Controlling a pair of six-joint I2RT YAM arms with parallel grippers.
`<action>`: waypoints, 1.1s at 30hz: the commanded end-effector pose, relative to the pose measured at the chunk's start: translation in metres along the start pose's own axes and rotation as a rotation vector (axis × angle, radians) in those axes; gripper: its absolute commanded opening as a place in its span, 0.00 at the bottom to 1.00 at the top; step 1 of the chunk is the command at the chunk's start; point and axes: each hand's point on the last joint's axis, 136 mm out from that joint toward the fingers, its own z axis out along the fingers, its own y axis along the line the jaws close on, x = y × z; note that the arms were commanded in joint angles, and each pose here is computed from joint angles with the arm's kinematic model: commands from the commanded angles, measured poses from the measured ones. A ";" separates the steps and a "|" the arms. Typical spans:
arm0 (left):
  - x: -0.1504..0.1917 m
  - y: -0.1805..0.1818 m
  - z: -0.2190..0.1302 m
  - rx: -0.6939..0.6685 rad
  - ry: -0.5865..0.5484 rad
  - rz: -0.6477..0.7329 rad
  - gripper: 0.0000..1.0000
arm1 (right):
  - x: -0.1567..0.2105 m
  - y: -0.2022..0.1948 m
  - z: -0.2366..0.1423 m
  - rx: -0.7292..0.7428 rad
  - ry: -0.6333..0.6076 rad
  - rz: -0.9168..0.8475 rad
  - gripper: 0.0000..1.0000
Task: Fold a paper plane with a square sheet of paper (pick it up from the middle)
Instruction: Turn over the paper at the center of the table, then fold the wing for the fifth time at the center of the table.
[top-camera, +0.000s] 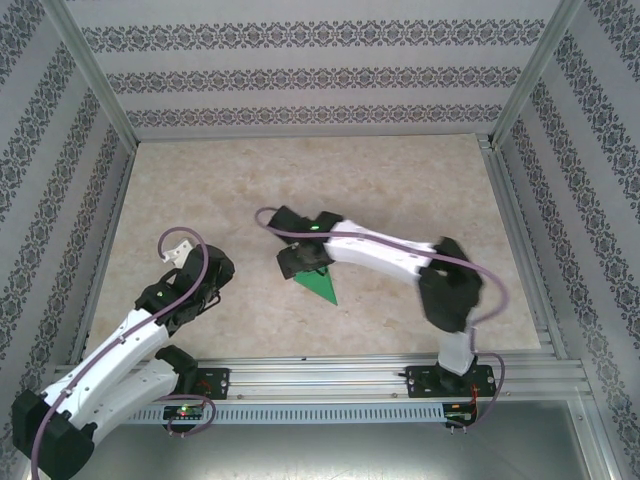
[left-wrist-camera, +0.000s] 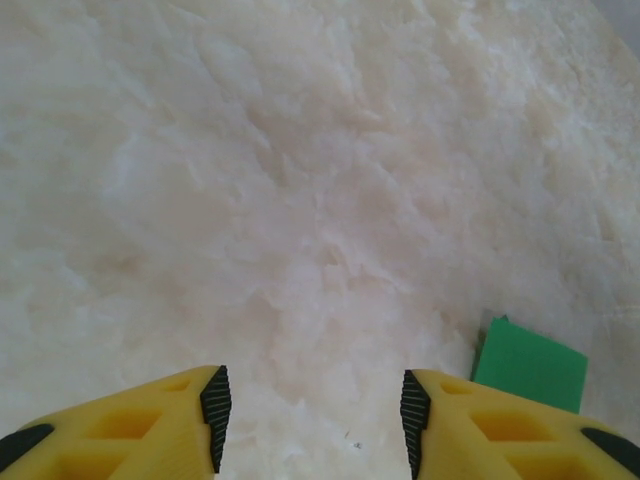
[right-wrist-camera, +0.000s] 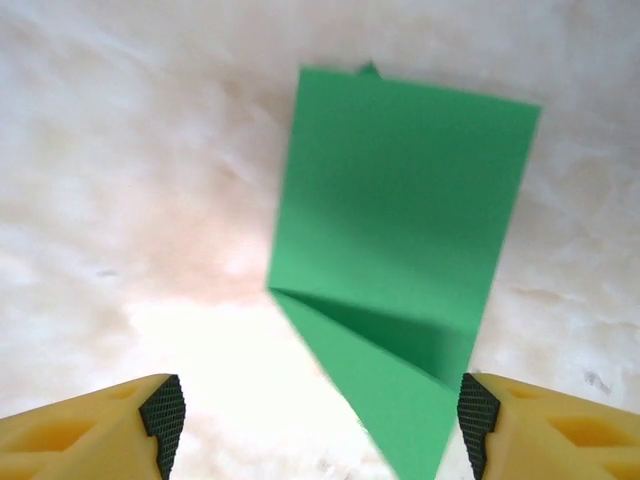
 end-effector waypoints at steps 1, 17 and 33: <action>0.006 -0.018 0.007 0.053 0.054 0.034 0.55 | -0.037 -0.002 -0.048 -0.220 -0.250 0.140 0.76; 0.078 -0.098 0.055 0.220 0.490 0.146 0.60 | -0.007 -0.047 0.015 -0.637 -0.110 0.446 0.19; 0.085 -0.119 0.084 0.205 0.588 0.099 0.60 | -0.014 -0.060 0.057 -0.672 -0.035 0.507 0.14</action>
